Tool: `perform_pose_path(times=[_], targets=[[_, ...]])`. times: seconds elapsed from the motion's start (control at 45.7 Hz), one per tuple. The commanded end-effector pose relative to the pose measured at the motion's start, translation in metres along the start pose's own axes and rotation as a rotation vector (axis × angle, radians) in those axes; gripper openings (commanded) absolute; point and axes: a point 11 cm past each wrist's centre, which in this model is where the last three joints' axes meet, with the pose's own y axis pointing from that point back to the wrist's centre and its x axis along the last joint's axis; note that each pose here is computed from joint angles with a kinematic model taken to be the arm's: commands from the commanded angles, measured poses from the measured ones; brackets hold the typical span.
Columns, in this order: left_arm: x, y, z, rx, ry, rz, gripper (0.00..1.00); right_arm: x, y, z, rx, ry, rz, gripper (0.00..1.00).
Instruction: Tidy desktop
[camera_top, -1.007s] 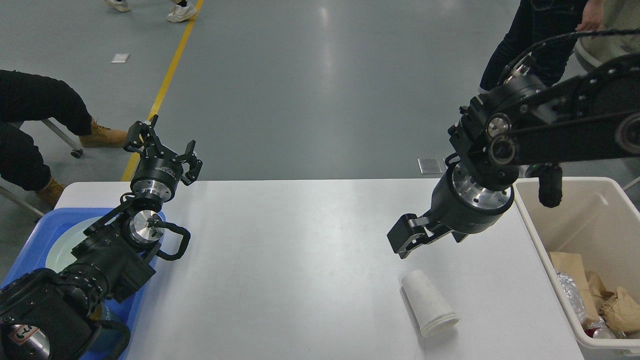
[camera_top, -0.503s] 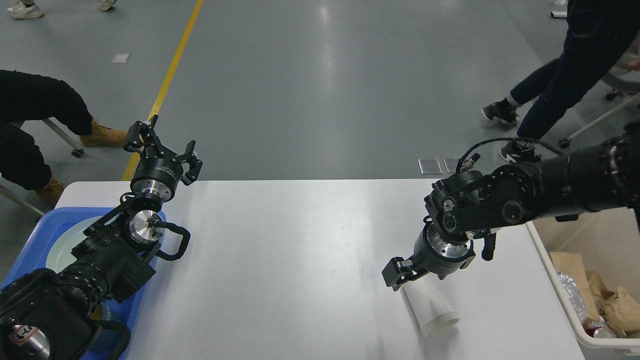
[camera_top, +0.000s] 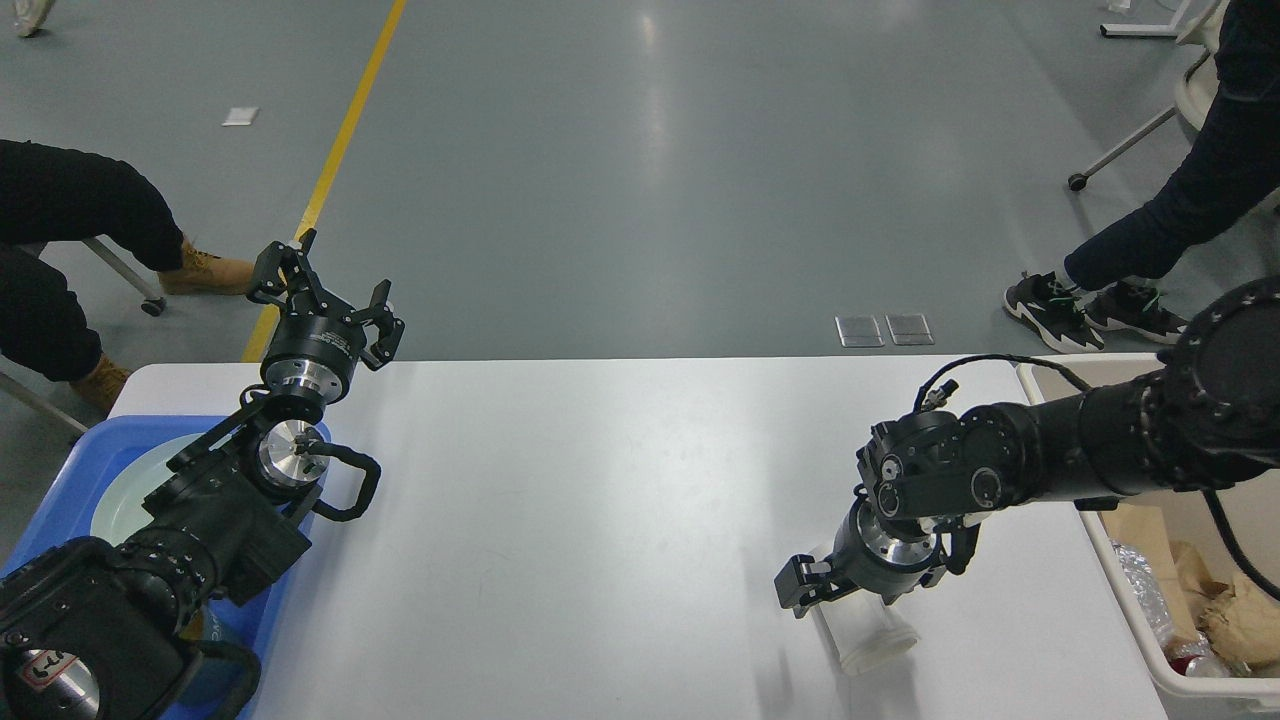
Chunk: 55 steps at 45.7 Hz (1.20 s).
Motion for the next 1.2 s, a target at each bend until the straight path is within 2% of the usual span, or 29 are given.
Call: perform_pose_path(times=[0.0,0.153,0.328,0.394,0.525,0.591,0.657,0.832,1.182], targets=[[0.0,0.0,0.0,0.0,0.0,0.0,0.96,0.0,-0.011,0.0,-0.007,-0.005,0.001,1.0],[0.0,0.0,0.0,0.0,0.0,0.0,0.96,-0.004,-0.019,0.001,-0.008,-0.015,-0.007,0.98],[0.0,0.0,0.0,0.0,0.0,0.0,0.96,-0.005,-0.027,0.005,-0.021,-0.023,-0.009,0.69],[0.0,0.0,0.0,-0.001,0.0,0.0,0.96,-0.01,-0.032,0.005,-0.022,-0.025,-0.021,0.62],[0.0,0.0,0.0,0.0,0.0,0.0,0.96,-0.012,-0.032,0.004,-0.022,-0.024,-0.038,0.16],[0.0,0.0,0.0,0.0,0.0,0.0,0.96,-0.014,-0.032,0.004,-0.022,-0.02,-0.053,0.03],[0.0,0.0,0.0,0.0,0.0,0.0,0.96,-0.013,-0.03,0.003,-0.018,-0.018,-0.067,0.0],[0.0,0.0,0.0,0.0,0.0,0.0,0.96,-0.008,-0.014,0.006,-0.019,-0.005,-0.119,0.0],[0.0,0.0,0.0,0.0,0.0,0.0,0.96,0.014,0.03,0.045,-0.039,-0.066,-0.124,0.0]])
